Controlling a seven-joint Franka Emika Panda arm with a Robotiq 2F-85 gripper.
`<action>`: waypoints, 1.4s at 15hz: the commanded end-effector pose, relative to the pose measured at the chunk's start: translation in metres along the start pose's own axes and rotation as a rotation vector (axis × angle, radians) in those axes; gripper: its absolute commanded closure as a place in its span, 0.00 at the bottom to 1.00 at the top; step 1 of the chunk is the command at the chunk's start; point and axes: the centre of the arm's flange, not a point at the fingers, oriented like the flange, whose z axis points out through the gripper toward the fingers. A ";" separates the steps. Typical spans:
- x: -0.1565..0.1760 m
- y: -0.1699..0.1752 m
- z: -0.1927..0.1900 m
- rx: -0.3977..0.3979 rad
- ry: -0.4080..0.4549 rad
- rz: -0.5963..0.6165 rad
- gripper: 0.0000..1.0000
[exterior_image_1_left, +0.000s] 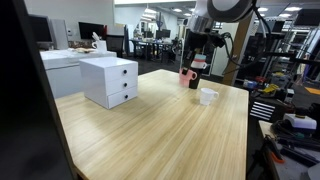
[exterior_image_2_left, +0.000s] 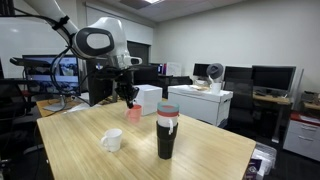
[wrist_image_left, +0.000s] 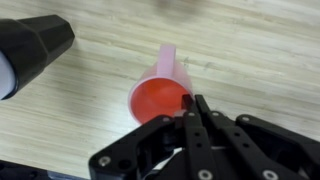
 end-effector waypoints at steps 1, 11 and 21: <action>-0.026 -0.003 0.018 -0.052 0.016 0.052 0.96; -0.042 0.001 0.051 -0.072 -0.043 0.133 0.96; -0.014 0.014 -0.006 -0.065 -0.060 0.111 0.53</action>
